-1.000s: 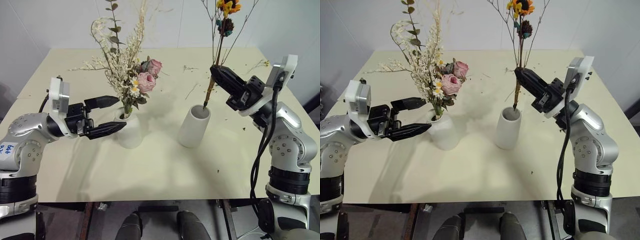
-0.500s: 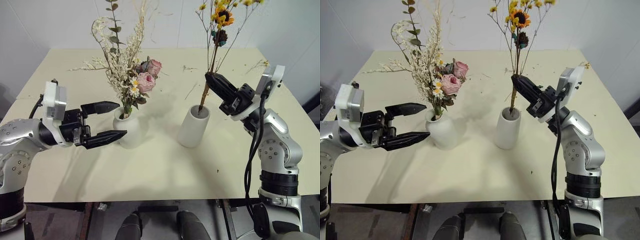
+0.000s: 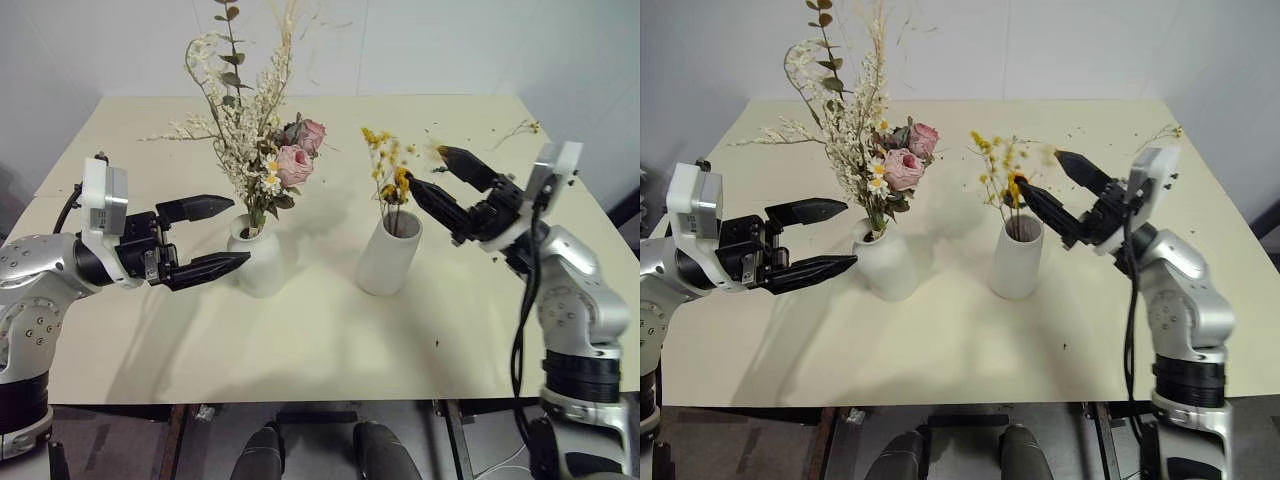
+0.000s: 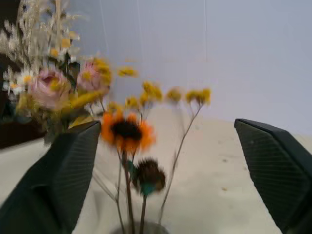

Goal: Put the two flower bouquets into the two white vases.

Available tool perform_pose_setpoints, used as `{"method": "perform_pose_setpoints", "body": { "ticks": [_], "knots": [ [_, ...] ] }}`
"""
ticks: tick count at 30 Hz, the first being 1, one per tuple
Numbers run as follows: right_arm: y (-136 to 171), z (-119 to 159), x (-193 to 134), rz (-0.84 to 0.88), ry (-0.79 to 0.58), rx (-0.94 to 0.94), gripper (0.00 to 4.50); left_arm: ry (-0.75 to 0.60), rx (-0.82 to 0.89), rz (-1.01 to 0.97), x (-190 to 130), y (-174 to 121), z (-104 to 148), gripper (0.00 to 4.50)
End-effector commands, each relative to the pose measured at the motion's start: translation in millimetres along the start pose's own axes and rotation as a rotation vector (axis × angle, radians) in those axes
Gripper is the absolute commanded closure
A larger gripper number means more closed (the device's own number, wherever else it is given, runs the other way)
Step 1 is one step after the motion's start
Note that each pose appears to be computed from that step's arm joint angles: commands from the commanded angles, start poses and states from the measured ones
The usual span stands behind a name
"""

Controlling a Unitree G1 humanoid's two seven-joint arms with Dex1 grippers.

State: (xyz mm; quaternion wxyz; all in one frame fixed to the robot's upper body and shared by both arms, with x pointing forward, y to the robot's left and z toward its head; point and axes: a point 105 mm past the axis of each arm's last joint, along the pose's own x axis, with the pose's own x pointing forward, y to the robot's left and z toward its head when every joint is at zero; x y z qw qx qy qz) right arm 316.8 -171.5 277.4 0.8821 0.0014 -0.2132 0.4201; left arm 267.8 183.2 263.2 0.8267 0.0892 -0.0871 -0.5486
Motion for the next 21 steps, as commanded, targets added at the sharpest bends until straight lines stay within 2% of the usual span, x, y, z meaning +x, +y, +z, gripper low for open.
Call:
{"method": "perform_pose_setpoints", "body": {
  "ticks": [1, 7, 12, 16, 21],
  "knots": [
    [-6, 25, -25, 0.031, 0.044, -0.115, 0.05, 0.012, 0.053, 0.050, -18, 10, 2, 0.00],
    [-16, 21, -72, 0.101, 0.270, -0.183, 0.05, 0.005, 0.067, 0.111, -35, 26, -6, 0.00],
    [-36, 31, -93, 0.062, 0.249, -0.169, 0.05, 0.005, 0.087, 0.117, -40, 33, -10, 0.00],
    [-42, 10, -114, 0.113, 0.414, -0.254, 0.05, 0.007, 0.083, 0.115, -41, 43, -15, 0.00],
    [-45, 0, -120, 0.179, 0.473, -0.328, 0.05, 0.018, 0.105, 0.088, -41, 47, -15, 0.00]
  ]
}}
